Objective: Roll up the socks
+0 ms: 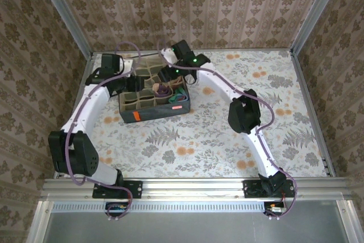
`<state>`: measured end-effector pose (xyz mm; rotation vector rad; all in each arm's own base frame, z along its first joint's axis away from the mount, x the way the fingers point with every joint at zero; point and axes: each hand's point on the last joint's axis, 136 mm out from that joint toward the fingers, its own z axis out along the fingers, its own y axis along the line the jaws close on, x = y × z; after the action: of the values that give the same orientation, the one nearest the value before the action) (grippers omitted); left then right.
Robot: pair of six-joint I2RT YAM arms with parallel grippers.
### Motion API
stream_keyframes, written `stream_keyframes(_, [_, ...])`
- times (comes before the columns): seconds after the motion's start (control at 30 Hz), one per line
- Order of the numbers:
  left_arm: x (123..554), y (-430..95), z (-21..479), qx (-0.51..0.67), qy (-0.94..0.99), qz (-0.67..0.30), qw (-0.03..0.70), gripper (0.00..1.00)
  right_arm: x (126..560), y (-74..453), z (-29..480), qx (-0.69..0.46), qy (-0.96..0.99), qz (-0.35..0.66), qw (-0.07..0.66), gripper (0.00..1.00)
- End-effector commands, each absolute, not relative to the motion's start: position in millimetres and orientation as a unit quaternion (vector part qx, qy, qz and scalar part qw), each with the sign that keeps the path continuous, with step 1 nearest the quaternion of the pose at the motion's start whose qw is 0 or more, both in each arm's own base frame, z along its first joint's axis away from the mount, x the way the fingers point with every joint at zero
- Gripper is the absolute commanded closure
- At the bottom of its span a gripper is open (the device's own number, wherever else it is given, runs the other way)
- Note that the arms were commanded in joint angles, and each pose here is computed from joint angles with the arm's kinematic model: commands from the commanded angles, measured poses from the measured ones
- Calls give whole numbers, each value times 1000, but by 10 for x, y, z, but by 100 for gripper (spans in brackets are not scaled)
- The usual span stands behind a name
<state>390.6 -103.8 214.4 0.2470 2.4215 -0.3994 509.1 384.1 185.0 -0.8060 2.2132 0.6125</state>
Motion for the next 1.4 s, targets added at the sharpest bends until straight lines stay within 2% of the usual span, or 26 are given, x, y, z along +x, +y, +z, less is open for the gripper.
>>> stream_keyframes(0.0, [3807,-844,2530,106,915,-119,370,44,4979,3598,2473,-288,852,232,369,48])
stream_keyframes(0.2, [3568,-388,2806,75,888,-57,450,27,4764,3170,2836,-263,849,211,406,40])
stream_keyframes(0.4, [3178,32,2827,40,856,22,515,4,4460,2521,2846,-204,852,185,444,29])
stream_keyframes(0.43, [3120,102,2782,34,854,38,518,2,4402,2380,2814,-191,855,176,449,26])
stream_keyframes(0.47, [3066,154,2736,31,851,52,521,0,4336,2248,2805,-180,855,166,457,19])
stream_keyframes(0.57, [2944,282,2593,27,846,89,525,0,4144,1815,2660,-142,861,118,475,0])
stream_keyframes(0.83, [2873,505,2100,-5,827,144,544,0,3655,628,2159,-37,844,-44,533,0])
stream_keyframes(0.97, [2823,749,1821,-71,813,176,550,0,3495,254,1755,18,835,-60,547,0])
stream_keyframes(1.13, [2904,795,1436,-106,849,96,509,0,3467,125,1454,35,836,-52,545,0])
stream_keyframes(1.37, [3262,447,1263,-18,839,5,543,0,3699,140,1300,7,817,-51,574,0])
